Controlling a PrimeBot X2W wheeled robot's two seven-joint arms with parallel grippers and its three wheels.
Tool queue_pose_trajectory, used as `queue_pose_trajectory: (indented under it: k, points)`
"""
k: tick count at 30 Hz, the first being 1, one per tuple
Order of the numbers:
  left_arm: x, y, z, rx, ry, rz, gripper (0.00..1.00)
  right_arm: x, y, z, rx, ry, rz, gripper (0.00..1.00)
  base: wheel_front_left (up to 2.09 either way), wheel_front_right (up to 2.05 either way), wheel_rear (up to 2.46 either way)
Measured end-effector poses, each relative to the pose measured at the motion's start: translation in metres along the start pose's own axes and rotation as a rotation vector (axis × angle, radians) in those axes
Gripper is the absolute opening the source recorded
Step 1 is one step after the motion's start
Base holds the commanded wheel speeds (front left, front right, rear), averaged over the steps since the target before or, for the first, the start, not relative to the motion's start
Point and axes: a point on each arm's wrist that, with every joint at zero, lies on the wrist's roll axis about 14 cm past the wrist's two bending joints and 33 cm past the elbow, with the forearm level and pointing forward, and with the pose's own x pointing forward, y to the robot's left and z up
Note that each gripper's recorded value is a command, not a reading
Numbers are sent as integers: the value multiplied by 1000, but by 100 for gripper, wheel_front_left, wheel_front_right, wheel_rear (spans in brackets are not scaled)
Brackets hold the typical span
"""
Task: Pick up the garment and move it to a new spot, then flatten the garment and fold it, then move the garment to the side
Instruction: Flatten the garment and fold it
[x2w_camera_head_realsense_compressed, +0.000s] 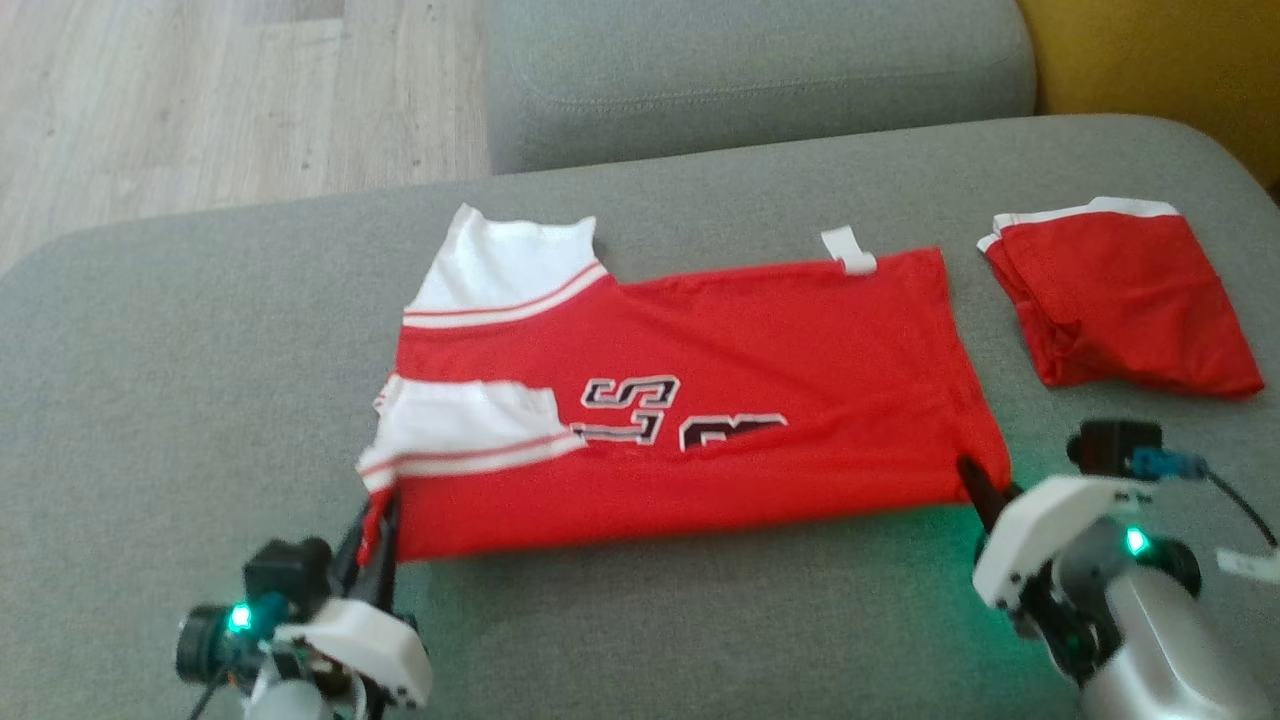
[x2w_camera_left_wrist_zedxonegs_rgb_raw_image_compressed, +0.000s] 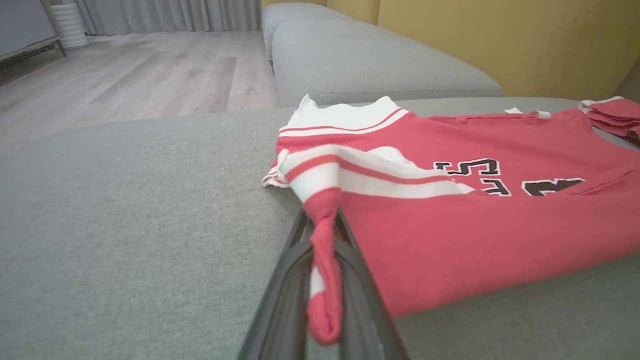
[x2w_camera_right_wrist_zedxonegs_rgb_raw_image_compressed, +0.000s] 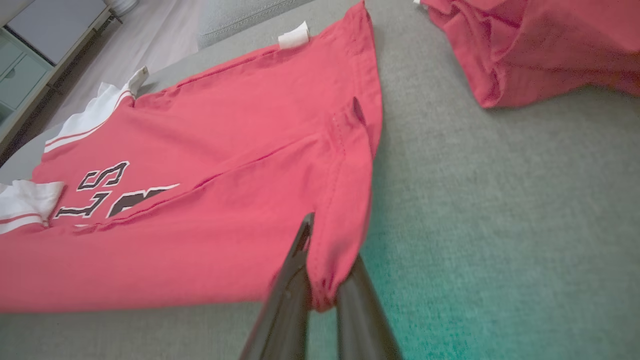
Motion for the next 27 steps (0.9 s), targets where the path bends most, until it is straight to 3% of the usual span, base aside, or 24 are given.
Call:
queue_pose_trajectory:
  k: [5,6,7,8,9,10,11,12,27]
  points:
    - [-11,-11,-16,-10,72,-31,0,-12,-1,-13,36,21,-1,0,0,0,0]
    - [-12,-11,-17,-13,76,-32,0,-14,-2,-11,38,8,-5,87,0,0,0]
    - [-12,-12,-17,-13,78,-35,0,-15,-3,-8,40,-4,-9,100,0,0,0]
    - [-12,-13,-16,-13,75,-37,0,-16,-3,-4,38,-18,-10,100,0,0,0]
    - [-11,-14,-15,-13,77,-39,12,-16,-3,1,38,-35,-11,100,0,0,0]
    - [-10,-14,-14,-12,73,-41,43,-17,-2,5,41,-53,-11,100,0,0,0]
    - [-10,-14,-12,-12,68,-37,95,-17,-1,10,41,-68,-10,100,0,0,0]
    - [-9,-14,-10,-11,62,-34,100,-17,0,15,30,-88,-10,100,0,0,0]
    - [26,-5,80,10,-263,-13,100,-29,-4,106,-56,-455,-56,100,0,0,0]
